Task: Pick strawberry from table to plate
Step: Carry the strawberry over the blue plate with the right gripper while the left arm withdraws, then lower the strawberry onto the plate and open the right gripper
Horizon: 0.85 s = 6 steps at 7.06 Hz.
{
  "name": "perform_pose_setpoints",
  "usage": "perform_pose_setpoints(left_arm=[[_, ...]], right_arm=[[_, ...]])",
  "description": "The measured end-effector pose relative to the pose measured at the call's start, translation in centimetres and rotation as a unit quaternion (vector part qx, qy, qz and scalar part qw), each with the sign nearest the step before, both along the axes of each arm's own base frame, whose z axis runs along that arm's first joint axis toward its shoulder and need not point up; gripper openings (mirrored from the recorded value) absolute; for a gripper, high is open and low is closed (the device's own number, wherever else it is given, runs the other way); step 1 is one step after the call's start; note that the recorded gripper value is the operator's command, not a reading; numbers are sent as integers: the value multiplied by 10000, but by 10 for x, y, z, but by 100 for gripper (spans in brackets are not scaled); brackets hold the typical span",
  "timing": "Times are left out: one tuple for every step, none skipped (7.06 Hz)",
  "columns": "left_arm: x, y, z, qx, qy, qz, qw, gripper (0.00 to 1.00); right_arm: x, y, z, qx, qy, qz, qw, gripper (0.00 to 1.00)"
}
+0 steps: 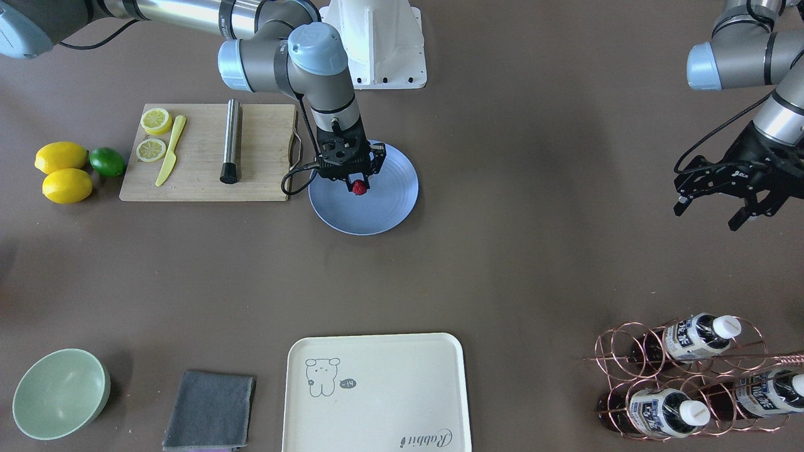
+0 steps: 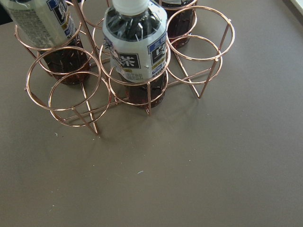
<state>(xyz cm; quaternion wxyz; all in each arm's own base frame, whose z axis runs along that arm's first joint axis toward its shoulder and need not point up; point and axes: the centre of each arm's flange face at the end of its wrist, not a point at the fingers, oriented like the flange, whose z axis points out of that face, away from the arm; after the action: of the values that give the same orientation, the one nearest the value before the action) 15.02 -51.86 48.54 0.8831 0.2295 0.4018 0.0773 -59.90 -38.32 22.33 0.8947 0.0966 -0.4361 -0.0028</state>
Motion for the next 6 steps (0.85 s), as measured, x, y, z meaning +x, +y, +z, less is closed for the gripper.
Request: perform_pose_setpoints(left_arm=[[-9, -2, 3, -77, -8, 9, 10000, 98], [-17, -5, 6, -57, -49, 30, 10000, 98], [-22, -6, 8, -29, -75, 35, 10000, 98], [-26, -4, 11, -39, -93, 30, 9999, 98], [-30, 0, 17, -77, -112, 22, 9999, 98], [-34, 2, 20, -108, -100, 24, 9999, 98]], right_arm=[[-5, 6, 1, -4, 6, -44, 10000, 66], [-8, 11, 2, -12, 9, -78, 10000, 100], [-9, 13, 2, -24, 6, -84, 10000, 100], [-9, 13, 1, -55, -7, -54, 10000, 100], [-5, 11, -2, -93, -39, -3, 9999, 100], [5, 5, -7, -117, -88, 56, 9999, 100]])
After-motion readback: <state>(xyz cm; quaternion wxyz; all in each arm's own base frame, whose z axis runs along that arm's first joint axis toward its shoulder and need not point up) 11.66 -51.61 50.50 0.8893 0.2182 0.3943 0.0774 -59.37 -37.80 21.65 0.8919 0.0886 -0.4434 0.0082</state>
